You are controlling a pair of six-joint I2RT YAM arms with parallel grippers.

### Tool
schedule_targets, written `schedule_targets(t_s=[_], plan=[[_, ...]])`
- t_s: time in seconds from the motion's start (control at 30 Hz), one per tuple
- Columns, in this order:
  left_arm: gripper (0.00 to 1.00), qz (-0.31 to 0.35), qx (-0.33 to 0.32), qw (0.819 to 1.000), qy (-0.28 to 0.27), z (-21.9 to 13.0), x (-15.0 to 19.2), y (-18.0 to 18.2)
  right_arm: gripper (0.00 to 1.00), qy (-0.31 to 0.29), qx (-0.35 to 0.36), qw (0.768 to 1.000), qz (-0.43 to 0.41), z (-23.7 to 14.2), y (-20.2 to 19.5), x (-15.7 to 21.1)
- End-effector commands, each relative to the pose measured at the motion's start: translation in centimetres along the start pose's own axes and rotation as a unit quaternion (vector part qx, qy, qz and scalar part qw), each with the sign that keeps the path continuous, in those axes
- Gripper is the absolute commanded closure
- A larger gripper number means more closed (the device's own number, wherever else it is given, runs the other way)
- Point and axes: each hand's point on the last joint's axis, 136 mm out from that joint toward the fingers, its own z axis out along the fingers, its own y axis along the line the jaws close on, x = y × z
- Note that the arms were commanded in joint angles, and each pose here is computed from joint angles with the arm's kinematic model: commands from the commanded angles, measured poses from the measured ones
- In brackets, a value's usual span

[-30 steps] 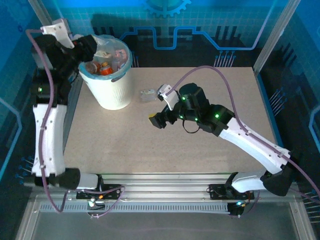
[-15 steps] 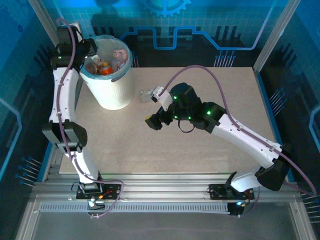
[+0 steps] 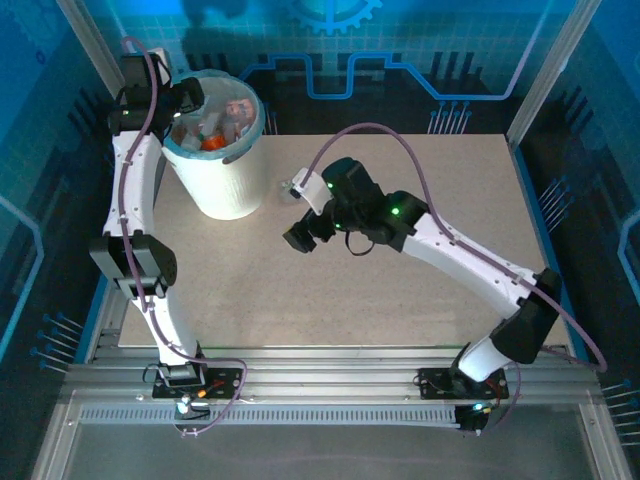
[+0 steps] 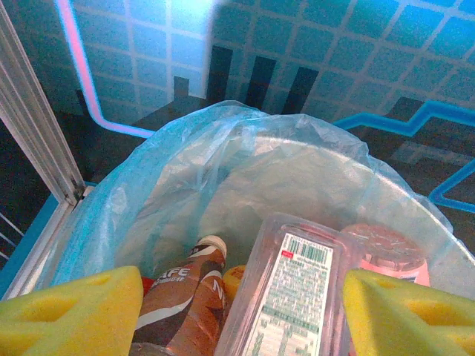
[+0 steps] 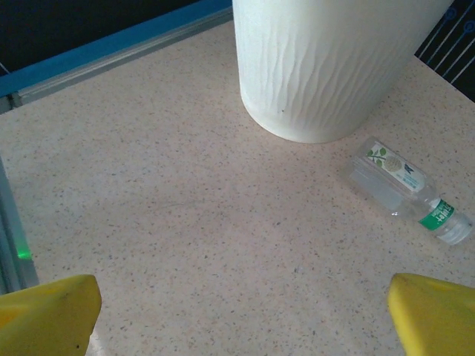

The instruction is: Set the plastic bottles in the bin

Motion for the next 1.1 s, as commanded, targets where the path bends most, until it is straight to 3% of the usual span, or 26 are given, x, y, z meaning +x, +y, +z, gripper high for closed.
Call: schedule_targets(t_s=[0.0,0.27,0.53,0.8,1.07], plan=[[0.29,-0.002,0.026,0.998,-0.053,-3.9,-3.7,-1.2,0.0,0.02,0.009,1.0,0.006,1.4,-2.4,0.1],[0.31,-0.022,0.077,0.996,-0.042,-5.8,-3.3,-3.3,0.0,0.074,-0.004,0.996,0.04,7.4,-10.1,1.6],[0.31,0.008,0.109,0.994,-0.021,-7.8,-0.9,-6.3,0.0,0.108,-0.016,0.992,0.058,14.2,-16.8,4.5],[0.3,0.051,0.134,0.99,-0.015,-9.6,1.1,-9.2,0.0,0.135,-0.076,0.987,0.041,20.4,-18.0,8.4],[0.29,0.06,0.161,0.985,-0.02,-10.8,1.0,-11.1,0.0,0.189,-0.097,0.976,0.041,22.4,-17.2,13.2]])
